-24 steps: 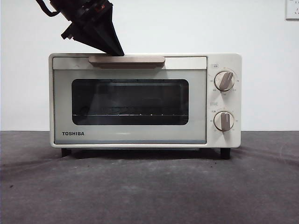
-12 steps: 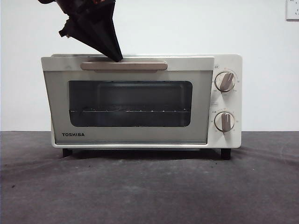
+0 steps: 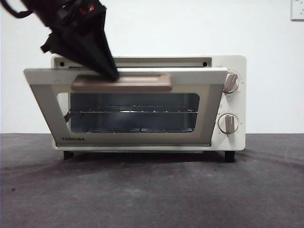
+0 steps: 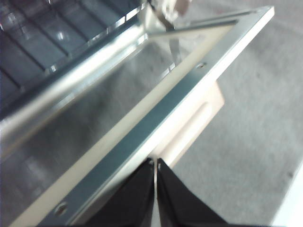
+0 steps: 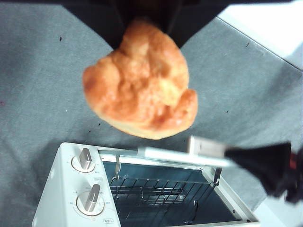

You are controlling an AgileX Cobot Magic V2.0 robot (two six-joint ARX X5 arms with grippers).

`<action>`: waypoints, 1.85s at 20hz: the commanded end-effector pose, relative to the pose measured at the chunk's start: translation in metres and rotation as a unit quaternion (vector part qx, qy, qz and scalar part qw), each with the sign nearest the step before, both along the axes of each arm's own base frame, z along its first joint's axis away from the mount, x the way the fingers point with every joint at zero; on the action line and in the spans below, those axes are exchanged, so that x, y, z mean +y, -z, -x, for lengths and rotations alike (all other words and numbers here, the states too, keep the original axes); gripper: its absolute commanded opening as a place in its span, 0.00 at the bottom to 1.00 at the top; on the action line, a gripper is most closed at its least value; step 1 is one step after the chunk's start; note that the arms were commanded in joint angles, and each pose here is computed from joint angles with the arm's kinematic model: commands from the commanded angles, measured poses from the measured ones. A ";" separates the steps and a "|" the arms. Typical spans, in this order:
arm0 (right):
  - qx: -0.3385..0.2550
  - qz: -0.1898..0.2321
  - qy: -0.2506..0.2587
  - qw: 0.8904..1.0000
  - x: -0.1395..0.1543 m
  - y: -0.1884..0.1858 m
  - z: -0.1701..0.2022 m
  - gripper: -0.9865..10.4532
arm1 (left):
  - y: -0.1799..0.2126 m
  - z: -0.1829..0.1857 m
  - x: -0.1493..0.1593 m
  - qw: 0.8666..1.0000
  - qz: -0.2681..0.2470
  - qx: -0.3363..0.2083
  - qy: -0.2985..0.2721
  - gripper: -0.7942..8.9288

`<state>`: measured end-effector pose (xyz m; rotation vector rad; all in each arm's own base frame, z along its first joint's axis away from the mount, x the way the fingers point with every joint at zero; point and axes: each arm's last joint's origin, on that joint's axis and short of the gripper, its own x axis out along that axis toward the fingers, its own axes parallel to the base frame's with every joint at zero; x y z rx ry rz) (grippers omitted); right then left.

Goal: The left arm flap open the oven, the right arm pick bread and place it into oven, the left arm flap close the oven

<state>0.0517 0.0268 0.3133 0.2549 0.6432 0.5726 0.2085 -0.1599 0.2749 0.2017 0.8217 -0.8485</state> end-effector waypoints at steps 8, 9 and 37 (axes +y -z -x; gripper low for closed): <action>-0.009 -0.007 -0.001 1.000 0.000 -0.005 0.001 0.10 | 0.029 0.014 0.003 0.998 -0.023 0.005 -0.058 0.10; -0.009 -0.007 -0.001 1.000 0.000 -0.005 0.001 0.10 | 0.032 0.016 0.002 0.998 -0.021 0.006 -0.057 0.10; 0.067 -0.068 -0.103 0.990 0.031 -0.004 -0.054 0.10 | -0.024 0.102 0.054 0.992 0.108 -0.030 -0.050 0.10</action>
